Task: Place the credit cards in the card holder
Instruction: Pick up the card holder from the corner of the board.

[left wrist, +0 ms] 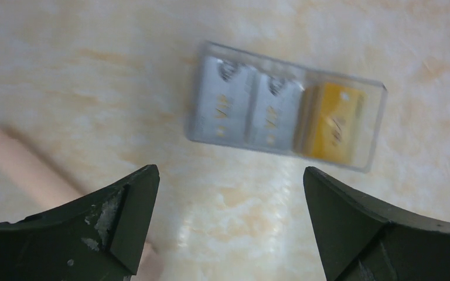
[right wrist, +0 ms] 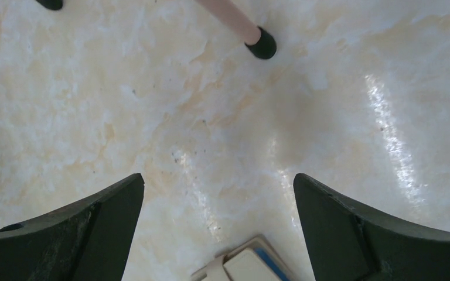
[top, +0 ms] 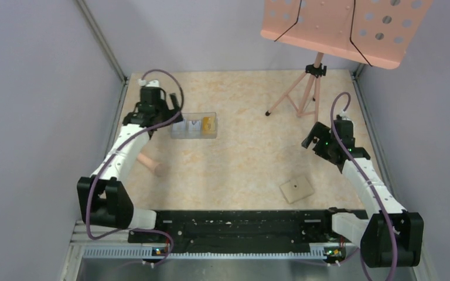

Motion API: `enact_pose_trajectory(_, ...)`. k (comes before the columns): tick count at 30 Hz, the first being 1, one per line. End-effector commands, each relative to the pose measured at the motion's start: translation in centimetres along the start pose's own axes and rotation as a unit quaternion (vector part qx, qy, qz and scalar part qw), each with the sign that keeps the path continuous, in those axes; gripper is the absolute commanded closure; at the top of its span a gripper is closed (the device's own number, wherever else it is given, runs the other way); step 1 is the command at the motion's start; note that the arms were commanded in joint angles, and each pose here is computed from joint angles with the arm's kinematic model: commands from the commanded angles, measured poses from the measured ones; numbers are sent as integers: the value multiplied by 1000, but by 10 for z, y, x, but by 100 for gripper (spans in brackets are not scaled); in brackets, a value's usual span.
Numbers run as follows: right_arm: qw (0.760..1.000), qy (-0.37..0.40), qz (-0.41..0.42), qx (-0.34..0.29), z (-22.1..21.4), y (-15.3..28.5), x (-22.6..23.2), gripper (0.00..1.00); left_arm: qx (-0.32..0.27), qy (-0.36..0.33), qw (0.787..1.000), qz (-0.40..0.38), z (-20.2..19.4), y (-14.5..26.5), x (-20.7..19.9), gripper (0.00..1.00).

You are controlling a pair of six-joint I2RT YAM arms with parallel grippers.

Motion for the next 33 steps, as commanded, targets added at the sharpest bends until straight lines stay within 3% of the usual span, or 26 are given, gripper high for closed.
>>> enact_pose_trajectory(1,996,-25,53,65,-2,13,12,2,97,-67,990,-84,-58,9,-61,1)
enact_pose_trajectory(6,991,-30,62,113,-14,15,12,2,216,-96,950,-203,-131,25,-130,5)
enact_pose_trajectory(12,981,-92,66,155,-38,18,1,2,367,-193,858,-303,-227,56,-205,1)
enact_pose_trajectory(18,974,-137,48,173,-62,38,-3,2,474,-228,778,-343,-289,79,-236,1)
enact_pose_trajectory(23,964,-177,72,186,-80,54,1,2,510,-205,759,-349,-307,77,-237,3)
enact_pose_trajectory(33,935,-249,104,229,-112,58,7,17,563,-177,721,-363,-329,66,-243,8)
Point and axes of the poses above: each gripper's point midway between its finger pads, its own y axis back along the fingers, its own x axis along the line the jaws close on, z = x × y, the point moved 8 cm from there along y, back along the fingers, and after that the axes turned 14 degrees about y, right-handed, at the moved point
